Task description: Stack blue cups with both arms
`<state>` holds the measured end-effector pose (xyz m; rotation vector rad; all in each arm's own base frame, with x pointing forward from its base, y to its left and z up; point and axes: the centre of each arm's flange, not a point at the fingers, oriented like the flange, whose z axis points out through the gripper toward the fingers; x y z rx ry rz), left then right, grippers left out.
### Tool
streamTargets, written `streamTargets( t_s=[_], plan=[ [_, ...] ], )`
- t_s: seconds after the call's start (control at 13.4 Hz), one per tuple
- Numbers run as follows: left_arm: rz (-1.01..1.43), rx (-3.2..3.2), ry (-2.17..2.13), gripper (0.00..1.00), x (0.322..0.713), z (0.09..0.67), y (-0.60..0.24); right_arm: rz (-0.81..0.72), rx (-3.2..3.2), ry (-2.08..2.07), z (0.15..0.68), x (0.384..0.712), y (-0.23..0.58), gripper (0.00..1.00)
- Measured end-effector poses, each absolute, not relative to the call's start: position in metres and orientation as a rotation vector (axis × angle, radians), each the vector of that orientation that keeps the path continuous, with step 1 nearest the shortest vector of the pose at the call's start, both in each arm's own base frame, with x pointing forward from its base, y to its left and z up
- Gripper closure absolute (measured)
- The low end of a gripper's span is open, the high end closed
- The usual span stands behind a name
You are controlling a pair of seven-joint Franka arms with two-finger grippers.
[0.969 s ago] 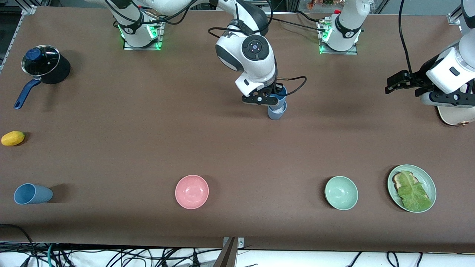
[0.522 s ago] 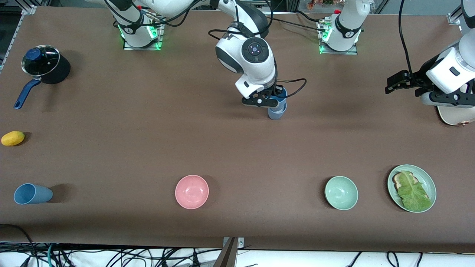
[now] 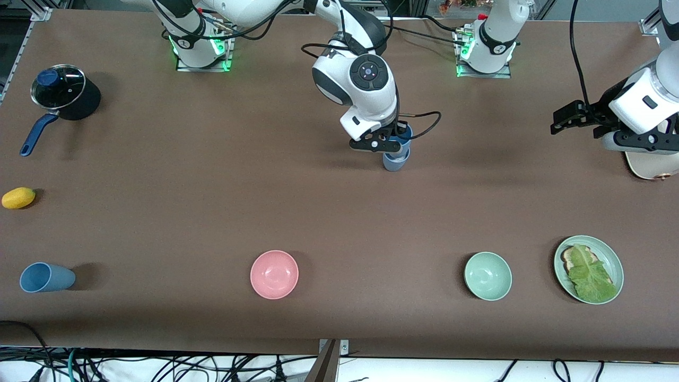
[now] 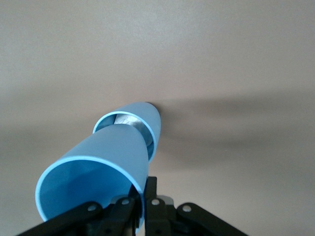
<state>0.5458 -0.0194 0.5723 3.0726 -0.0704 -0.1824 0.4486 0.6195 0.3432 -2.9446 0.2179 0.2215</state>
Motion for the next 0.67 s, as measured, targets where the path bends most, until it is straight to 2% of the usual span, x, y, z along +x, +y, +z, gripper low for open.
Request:
streamTargets(
  t_s=[0.45, 0.67],
  plan=[
    [-0.183, 3.073, -0.071, 0.0, 0.5459, 0.5721, -0.0198, 0.208, -2.95, 0.219, 0.3389, 0.4512, 0.6185, 0.91],
    [-0.183, 3.073, -0.072, 0.0, 0.5459, 0.5721, -0.0201, 0.175, -2.957, 0.206, 0.3389, 0.4523, 0.6187, 0.63]
  ],
)
